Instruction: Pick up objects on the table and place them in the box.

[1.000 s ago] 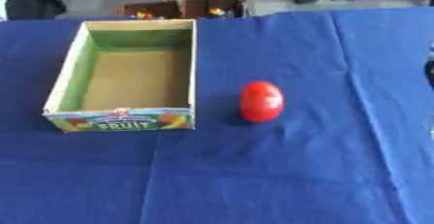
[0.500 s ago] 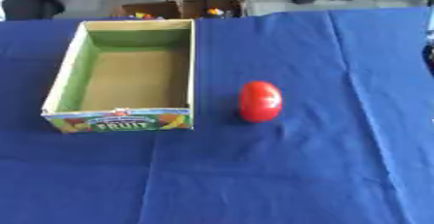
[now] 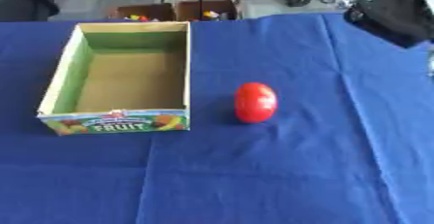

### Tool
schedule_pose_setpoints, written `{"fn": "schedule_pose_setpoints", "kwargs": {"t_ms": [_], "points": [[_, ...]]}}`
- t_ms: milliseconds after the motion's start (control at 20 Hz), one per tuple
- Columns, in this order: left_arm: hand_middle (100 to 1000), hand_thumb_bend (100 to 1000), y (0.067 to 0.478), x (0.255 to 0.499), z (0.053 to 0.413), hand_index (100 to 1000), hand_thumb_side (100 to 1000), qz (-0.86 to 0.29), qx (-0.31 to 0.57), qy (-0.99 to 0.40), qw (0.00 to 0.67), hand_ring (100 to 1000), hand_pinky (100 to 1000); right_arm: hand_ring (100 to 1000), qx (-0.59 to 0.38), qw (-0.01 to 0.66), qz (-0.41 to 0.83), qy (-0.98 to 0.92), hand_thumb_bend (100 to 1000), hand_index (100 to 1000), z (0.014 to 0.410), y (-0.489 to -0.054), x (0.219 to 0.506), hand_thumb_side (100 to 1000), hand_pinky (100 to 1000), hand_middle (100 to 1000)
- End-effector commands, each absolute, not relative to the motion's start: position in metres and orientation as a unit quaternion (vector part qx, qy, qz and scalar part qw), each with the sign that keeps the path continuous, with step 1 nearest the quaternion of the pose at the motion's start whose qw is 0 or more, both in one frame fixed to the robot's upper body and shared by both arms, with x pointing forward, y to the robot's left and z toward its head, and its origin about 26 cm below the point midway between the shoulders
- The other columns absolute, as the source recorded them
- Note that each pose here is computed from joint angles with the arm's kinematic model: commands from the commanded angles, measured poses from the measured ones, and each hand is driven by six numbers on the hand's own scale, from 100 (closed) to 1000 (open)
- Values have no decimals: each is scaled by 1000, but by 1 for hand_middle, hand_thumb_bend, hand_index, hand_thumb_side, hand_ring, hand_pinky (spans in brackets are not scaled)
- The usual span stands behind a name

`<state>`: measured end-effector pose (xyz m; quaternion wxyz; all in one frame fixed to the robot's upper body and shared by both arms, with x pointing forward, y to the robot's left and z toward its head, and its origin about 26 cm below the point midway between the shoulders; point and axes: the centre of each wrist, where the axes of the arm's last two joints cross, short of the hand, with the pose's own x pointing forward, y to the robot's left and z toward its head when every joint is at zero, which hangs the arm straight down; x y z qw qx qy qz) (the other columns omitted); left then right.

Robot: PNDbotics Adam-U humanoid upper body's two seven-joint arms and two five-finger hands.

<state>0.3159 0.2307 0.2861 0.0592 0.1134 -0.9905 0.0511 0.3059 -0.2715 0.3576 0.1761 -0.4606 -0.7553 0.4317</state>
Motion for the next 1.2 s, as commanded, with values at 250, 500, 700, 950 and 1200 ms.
{"fn": "schedule_pose_setpoints", "kwargs": {"t_ms": [250,500,700,950,1200], "points": [[765,100,229,313,290,798,1000,42,108,-992,53,852,753,775,-482,225,531,-660,100,920,371,-271,340,1000,624,825],[765,100,229,313,290,797,1000,40,107,-992,56,852,753,789,-458,265,583,-617,100,949,364,-270,368,1000,644,836],[764,100,228,313,290,796,1000,39,106,-992,57,852,753,800,-417,304,613,-598,157,972,355,-273,382,1000,658,845],[764,100,228,313,290,795,1000,39,106,-992,58,853,753,805,-365,348,639,-581,434,1000,346,-275,388,975,672,845],[763,100,228,313,290,795,1000,38,106,-992,59,853,752,868,-330,384,660,-555,679,1000,339,-273,388,870,748,897]]}}
